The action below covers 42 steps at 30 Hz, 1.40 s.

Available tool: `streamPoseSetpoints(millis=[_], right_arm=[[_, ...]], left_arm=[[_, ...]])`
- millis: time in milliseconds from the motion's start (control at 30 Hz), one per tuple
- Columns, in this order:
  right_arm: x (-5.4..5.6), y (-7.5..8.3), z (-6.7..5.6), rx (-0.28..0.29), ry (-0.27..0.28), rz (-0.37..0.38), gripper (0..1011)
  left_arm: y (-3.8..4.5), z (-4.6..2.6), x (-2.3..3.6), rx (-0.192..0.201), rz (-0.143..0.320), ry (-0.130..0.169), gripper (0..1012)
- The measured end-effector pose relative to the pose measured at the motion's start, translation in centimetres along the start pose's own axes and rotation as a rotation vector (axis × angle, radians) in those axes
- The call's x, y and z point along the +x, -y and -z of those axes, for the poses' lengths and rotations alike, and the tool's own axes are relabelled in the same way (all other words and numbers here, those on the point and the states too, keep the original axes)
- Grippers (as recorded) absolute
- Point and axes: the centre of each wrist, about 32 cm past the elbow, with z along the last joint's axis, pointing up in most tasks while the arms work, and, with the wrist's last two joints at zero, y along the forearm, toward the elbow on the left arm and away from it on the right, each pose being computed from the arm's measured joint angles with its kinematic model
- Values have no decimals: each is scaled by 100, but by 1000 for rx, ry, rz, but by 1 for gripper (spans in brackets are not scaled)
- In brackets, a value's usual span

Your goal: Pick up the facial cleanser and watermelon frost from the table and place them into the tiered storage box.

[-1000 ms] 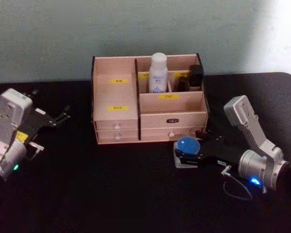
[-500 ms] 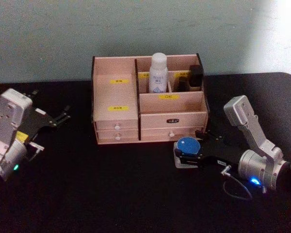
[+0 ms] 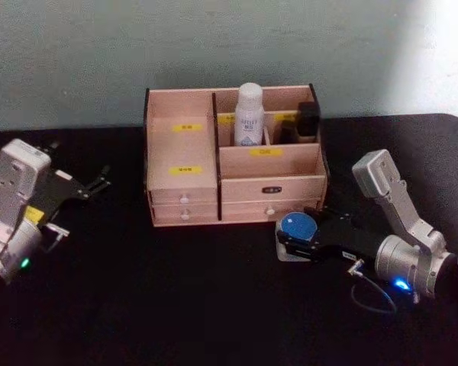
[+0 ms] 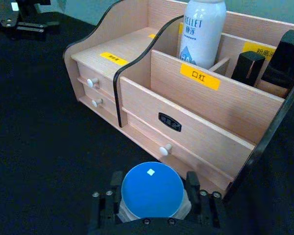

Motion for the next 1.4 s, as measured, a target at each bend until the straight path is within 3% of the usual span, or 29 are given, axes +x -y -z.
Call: streamPoseSetpoints(millis=[167, 800, 1233, 1400], right_arm=[[0, 0, -1, 0, 0, 0, 712], [-6, 20, -12, 5, 0, 1, 712], [-79, 155, -199, 86, 23, -13, 712], [-109, 166, -360, 139, 53, -34, 712]], left_arm=[[0, 0, 0, 0, 0, 0, 1001], [0, 0, 0, 0, 0, 0, 1001], [0, 0, 0, 0, 0, 0, 1001], [0, 0, 0, 0, 0, 0, 1001]])
